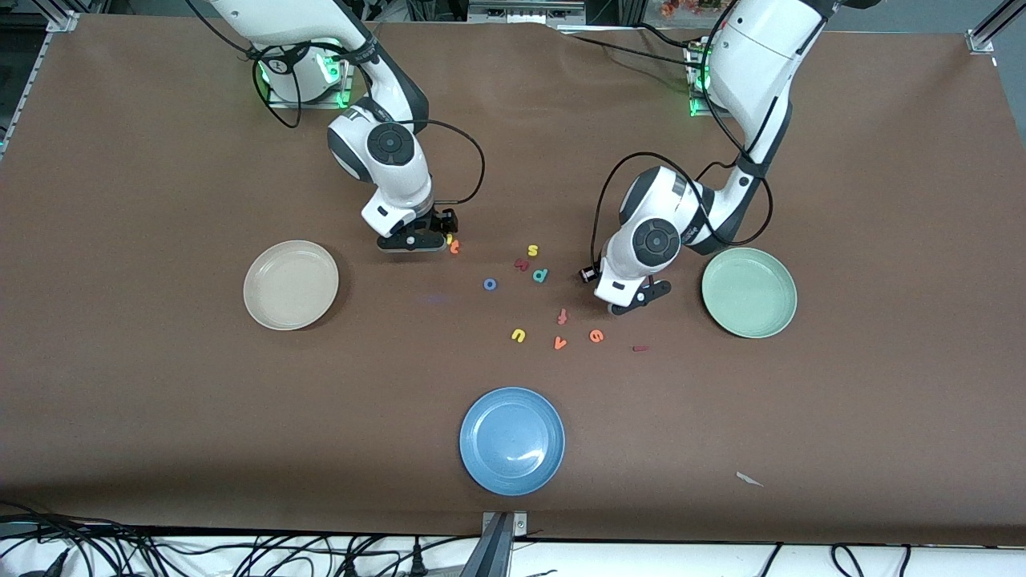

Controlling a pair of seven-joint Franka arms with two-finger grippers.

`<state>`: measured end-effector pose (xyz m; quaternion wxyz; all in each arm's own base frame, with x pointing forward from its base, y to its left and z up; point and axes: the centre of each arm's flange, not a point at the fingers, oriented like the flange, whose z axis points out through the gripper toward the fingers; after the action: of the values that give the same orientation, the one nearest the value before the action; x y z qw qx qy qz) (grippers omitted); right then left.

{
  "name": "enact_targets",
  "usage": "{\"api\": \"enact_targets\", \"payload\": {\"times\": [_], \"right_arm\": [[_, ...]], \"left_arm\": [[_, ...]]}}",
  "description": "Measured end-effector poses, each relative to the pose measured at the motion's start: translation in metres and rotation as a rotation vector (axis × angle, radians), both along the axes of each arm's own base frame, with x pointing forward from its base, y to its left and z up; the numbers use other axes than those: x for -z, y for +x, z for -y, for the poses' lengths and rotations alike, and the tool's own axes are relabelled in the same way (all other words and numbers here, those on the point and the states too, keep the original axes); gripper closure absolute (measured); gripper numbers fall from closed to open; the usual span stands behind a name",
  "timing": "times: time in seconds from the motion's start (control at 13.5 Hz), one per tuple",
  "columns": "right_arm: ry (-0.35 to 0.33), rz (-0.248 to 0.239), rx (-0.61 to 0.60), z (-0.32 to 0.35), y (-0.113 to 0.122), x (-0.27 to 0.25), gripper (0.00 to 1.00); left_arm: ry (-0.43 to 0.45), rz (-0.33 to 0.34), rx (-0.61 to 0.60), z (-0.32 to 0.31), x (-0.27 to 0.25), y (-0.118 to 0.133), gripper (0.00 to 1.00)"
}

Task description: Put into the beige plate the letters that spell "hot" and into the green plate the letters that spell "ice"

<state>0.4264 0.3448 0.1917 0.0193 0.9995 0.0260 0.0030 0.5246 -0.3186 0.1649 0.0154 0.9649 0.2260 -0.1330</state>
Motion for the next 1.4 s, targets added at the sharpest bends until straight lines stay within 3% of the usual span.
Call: {"api": "enact_targets", "payload": {"times": [0.22,0.52,0.89,1.4], "right_arm": [[0.001,-0.004,-0.002,-0.012,-0.011,0.004,0.03],[0.003,-0.007,-0.008,-0.019,-0.018,0.009,0.03],[0.010,-0.017,-0.022,-0.024,-0.025,0.024,0.07],[0.008,-0.006,-0.033,-0.024,-0.023,0.023,0.19]], "left_arm": [[-0.001,0.002,0.000,0.000,-0.001,0.001,0.48],[-0.002,0.003,0.000,0.000,-0.001,0.001,0.50],[-0.001,0.003,-0.001,0.000,-0.003,0.002,0.68],[-0.001,0.004,-0.001,0.000,-0.005,0.002,0.71]]}}
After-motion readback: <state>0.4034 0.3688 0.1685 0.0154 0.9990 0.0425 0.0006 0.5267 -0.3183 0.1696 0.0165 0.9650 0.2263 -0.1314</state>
